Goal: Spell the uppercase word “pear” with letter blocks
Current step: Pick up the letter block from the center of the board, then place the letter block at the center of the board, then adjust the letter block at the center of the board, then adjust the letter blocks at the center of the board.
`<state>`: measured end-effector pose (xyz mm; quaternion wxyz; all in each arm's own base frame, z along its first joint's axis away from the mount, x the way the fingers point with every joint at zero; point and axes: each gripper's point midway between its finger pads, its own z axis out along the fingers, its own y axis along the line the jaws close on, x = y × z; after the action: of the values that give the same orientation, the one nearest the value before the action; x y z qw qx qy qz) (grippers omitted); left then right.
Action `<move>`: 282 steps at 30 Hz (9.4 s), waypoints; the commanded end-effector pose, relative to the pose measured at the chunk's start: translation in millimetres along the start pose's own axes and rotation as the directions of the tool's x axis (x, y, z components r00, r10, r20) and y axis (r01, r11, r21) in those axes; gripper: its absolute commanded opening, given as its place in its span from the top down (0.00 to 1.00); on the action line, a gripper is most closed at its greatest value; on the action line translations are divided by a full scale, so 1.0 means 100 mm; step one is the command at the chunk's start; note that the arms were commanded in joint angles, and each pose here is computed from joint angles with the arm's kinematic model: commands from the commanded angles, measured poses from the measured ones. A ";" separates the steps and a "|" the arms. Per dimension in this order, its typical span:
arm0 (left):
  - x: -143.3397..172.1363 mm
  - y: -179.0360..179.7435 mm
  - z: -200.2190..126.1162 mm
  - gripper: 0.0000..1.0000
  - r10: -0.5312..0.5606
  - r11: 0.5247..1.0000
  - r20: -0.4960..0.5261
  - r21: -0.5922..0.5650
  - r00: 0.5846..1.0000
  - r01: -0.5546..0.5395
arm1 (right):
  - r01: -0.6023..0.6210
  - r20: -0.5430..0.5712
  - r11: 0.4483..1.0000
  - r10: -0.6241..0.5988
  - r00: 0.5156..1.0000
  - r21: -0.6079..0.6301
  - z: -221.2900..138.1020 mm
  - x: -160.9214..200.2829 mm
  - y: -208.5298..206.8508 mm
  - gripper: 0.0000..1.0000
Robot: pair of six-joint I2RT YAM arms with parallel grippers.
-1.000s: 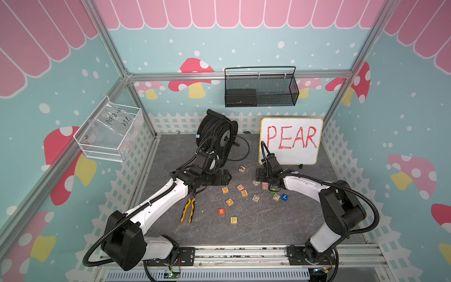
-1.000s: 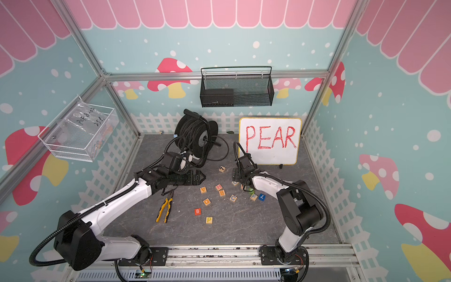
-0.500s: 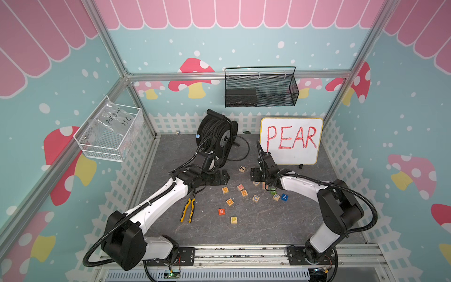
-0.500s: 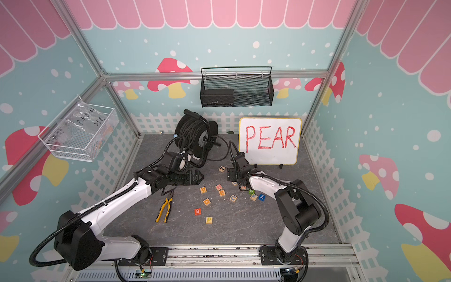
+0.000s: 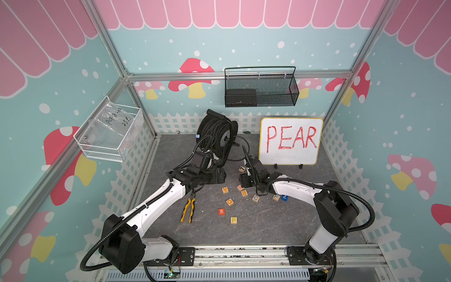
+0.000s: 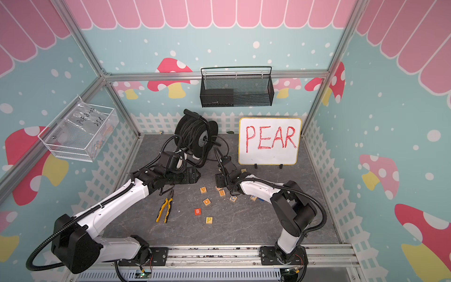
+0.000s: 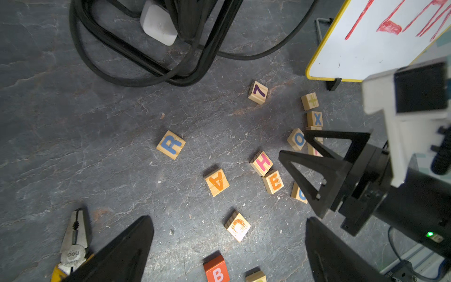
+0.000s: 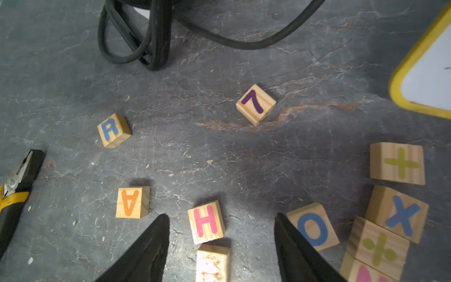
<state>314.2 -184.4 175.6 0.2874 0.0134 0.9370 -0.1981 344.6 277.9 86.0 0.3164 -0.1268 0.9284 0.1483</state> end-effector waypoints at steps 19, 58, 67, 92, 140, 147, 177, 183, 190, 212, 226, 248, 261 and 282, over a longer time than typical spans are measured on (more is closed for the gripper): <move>-0.07 -0.02 -0.13 0.01 0.001 1.000 0.034 0.012 0.999 -0.002 | -0.089 -0.101 0.996 0.092 0.991 0.028 -0.03 0.59 0.02 0.38; 0.23 -0.20 0.24 0.00 -0.046 0.990 -0.168 0.122 0.985 0.067 | -0.067 -0.177 0.979 0.102 0.979 0.191 0.21 0.84 -0.04 0.67; 0.22 -0.21 0.23 0.01 -0.050 0.989 -0.165 0.126 0.985 0.071 | -0.083 -0.137 0.983 0.106 0.985 0.163 0.11 0.70 0.05 0.72; 0.21 -0.29 0.05 0.01 -0.106 0.974 -0.123 0.189 0.987 0.128 | -0.230 -0.135 0.968 0.242 0.961 0.102 -0.41 1.42 0.41 0.76; 0.12 -0.13 0.10 0.01 -0.260 0.930 -0.141 0.229 0.955 0.287 | -0.201 -0.169 0.964 0.231 0.958 0.177 -0.51 1.86 0.72 0.74; 0.10 -0.13 0.09 0.01 -0.265 0.927 -0.138 0.236 0.954 0.292 | -0.206 -0.172 0.961 0.238 0.956 0.187 -0.52 1.89 0.70 0.72; 0.08 -0.10 0.09 0.01 -0.277 0.923 -0.136 0.237 0.951 0.303 | -0.240 -0.077 0.958 0.254 0.964 0.159 -0.76 1.75 0.66 0.42; 0.08 -0.08 0.11 0.00 -0.285 0.921 -0.141 0.236 0.948 0.311 | -0.281 -0.034 0.947 0.290 0.956 0.157 -0.89 1.73 0.49 0.33; 0.09 -0.07 0.14 0.01 -0.295 0.916 -0.151 0.236 0.944 0.324 | -0.269 -0.054 0.912 0.299 0.953 0.310 -0.93 1.94 0.12 0.27; 0.10 -0.05 0.17 0.01 -0.304 0.913 -0.157 0.233 0.940 0.334 | -0.209 -0.062 0.915 0.244 0.968 0.345 -0.82 1.94 0.03 0.17; 0.10 -0.05 0.16 0.01 -0.304 0.911 -0.161 0.238 0.939 0.336 | -0.155 -0.095 0.932 0.196 0.976 0.327 -0.72 1.94 0.13 0.16; 0.10 -0.07 0.17 0.01 -0.308 0.908 -0.167 0.244 0.937 0.342 | -0.148 -0.103 0.945 0.185 0.977 0.293 -0.65 1.89 0.28 0.16; 0.09 -0.05 0.18 0.01 -0.312 0.906 -0.167 0.244 0.935 0.346 | -0.160 -0.053 0.950 0.181 0.982 0.269 -0.74 1.74 0.29 0.16; -0.11 0.28 0.10 0.01 -0.407 0.883 -0.087 0.217 0.909 0.416 | -0.056 0.178 0.981 0.023 0.984 0.184 -0.89 0.49 0.47 0.17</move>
<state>328.3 -169.2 157.6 0.2006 -0.1358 0.9022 -0.3569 229.0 268.8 124.7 0.3927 -0.0310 0.9166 0.0680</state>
